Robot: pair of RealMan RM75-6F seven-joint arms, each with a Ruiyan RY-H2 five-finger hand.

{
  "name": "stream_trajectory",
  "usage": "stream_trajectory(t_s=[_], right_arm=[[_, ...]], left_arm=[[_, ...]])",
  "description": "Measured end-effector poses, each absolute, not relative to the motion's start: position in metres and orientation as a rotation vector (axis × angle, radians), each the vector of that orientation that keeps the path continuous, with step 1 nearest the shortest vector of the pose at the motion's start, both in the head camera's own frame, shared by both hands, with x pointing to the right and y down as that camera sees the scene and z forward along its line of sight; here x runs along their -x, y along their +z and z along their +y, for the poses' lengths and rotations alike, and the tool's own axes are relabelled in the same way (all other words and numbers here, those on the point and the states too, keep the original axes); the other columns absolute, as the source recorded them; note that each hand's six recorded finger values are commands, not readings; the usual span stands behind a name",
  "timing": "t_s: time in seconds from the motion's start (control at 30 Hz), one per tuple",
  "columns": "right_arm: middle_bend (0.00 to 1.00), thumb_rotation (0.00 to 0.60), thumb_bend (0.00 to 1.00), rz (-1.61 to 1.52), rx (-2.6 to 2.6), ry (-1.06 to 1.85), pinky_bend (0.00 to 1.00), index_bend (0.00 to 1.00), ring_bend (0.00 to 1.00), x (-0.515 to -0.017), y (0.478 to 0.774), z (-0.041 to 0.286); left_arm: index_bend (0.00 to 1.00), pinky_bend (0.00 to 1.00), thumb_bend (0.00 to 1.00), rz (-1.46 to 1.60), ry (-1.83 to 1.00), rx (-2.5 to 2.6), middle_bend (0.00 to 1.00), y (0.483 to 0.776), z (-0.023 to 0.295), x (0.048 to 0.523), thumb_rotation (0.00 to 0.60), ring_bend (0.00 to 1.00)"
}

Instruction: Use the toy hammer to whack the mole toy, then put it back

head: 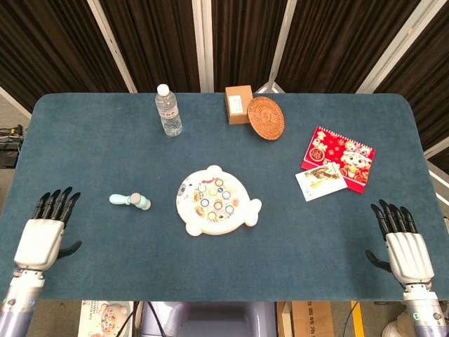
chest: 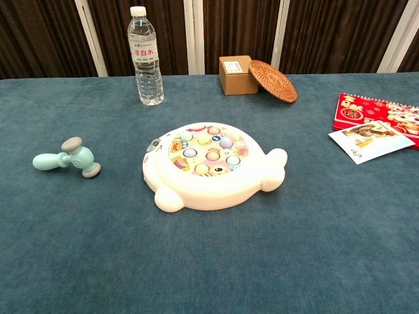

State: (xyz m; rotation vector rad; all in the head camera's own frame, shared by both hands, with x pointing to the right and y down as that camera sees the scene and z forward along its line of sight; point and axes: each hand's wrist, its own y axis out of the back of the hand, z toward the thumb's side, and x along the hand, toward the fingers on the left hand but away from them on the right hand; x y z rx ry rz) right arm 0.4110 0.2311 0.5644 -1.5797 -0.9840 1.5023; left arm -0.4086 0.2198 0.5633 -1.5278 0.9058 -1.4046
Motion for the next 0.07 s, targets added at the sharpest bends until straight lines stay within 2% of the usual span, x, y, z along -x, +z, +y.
stream_trajectory(t_s=[0.07], right_arm=[[0.00, 0.600, 0.21, -0.982, 1.567, 1.490, 0.00, 0.00, 0.00, -0.4101, 0.5627, 0.2309]], left_arm=[[0.00, 0.00, 0.04, 0.915, -1.398, 1.512, 0.00, 0.5488, 0.2363, 0.4238, 0.600, 0.00]])
